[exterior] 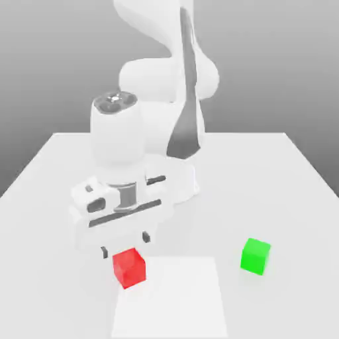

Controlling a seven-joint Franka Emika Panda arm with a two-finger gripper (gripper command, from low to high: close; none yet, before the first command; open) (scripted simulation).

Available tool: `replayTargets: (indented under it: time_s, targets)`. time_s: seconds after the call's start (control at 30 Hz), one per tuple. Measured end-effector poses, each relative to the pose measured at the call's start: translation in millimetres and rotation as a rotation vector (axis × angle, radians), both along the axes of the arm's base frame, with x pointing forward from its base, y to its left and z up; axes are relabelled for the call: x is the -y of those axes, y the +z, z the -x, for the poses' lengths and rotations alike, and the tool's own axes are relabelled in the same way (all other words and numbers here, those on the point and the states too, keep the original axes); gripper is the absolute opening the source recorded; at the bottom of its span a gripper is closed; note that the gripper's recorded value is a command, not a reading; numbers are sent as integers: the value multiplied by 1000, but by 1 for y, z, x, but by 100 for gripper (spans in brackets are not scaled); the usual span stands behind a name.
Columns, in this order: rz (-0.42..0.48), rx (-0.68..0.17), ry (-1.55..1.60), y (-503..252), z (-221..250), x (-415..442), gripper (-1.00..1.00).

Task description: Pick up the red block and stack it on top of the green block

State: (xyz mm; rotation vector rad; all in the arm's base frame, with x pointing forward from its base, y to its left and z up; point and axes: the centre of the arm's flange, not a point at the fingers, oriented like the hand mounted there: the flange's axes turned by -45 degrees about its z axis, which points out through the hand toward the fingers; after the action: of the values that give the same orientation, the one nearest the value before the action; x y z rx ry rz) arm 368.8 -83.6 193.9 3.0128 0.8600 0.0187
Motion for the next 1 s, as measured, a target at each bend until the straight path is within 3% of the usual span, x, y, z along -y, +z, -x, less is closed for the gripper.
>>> replayTargets:
  time_s: [0.33, 0.37, 1.0]
  targets:
    - [-3, -10, -5, -47, 6, -1, 0]
    - [-4, -12, -6, -50, 7, -1, -100]
    - [-1, -2, -4, 2, 1, 1, -100]
